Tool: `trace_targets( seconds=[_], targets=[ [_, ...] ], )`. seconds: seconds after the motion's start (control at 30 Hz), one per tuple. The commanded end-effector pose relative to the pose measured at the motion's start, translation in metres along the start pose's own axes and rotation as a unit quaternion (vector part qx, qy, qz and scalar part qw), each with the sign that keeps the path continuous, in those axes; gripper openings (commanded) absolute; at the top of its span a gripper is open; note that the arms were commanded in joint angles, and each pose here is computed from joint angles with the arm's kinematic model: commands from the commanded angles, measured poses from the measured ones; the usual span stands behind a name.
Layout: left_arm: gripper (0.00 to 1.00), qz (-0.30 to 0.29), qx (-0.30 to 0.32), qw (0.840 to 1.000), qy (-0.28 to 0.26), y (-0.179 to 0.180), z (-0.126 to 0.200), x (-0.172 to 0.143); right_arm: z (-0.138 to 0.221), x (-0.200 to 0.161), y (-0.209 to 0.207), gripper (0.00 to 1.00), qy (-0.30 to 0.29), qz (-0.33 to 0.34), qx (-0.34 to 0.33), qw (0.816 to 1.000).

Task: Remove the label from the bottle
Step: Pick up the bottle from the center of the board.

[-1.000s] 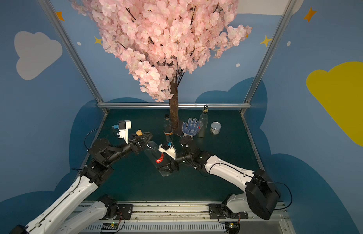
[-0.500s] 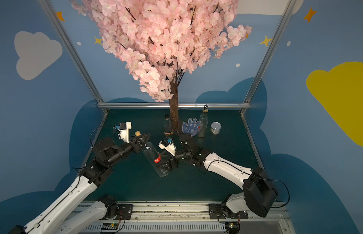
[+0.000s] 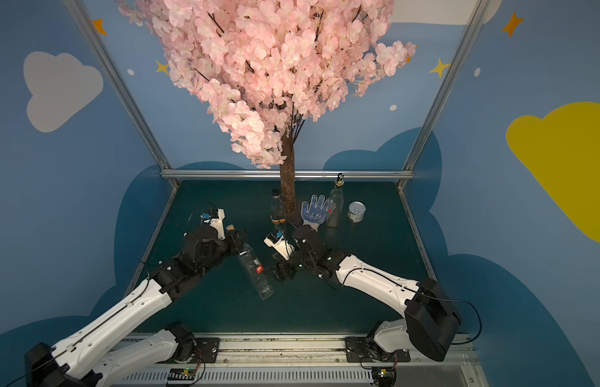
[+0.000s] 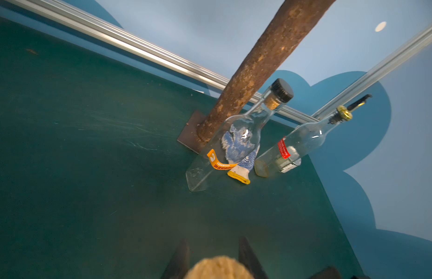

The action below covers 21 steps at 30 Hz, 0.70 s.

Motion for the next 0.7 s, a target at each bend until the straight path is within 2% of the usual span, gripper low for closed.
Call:
trace_targets(
  seconds=[0.0, 0.13, 0.17, 0.37, 0.67],
  targets=[
    [0.02, 0.032, 0.028, 0.998, -0.038, -0.003, 0.005, 0.015, -0.001, 0.012, 0.004, 0.56, -0.025, 0.002, -0.063, 0.998],
    [0.02, 0.029, 0.055, 0.998, -0.031, -0.002, 0.001, 0.013, -0.006, 0.014, 0.011, 0.35, -0.037, 0.017, -0.096, 0.995],
    [0.02, 0.028, 0.062, 0.997, -0.028, -0.002, 0.001, 0.013, -0.006, 0.016, 0.013, 0.32, -0.041, 0.019, -0.102, 0.994],
    [0.02, 0.030, 0.071, 0.997, -0.023, 0.001, -0.006, 0.006, -0.016, 0.020, 0.023, 0.28, -0.048, 0.031, -0.110, 0.992],
    [0.02, 0.039, 0.090, 0.995, -0.022, 0.009, -0.013, -0.007, -0.038, 0.017, 0.028, 0.31, -0.038, 0.028, -0.122, 0.991]
  ],
)
Point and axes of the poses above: each gripper's point midway between its finger pads, its own z axis back along the fingers, its own y axis along the line the jaws close on, x = y × z, the point moved 9 cm from there along z, back along the fingers, and after that the axes turned 5 degrees about -z, right-handed, at the moved point
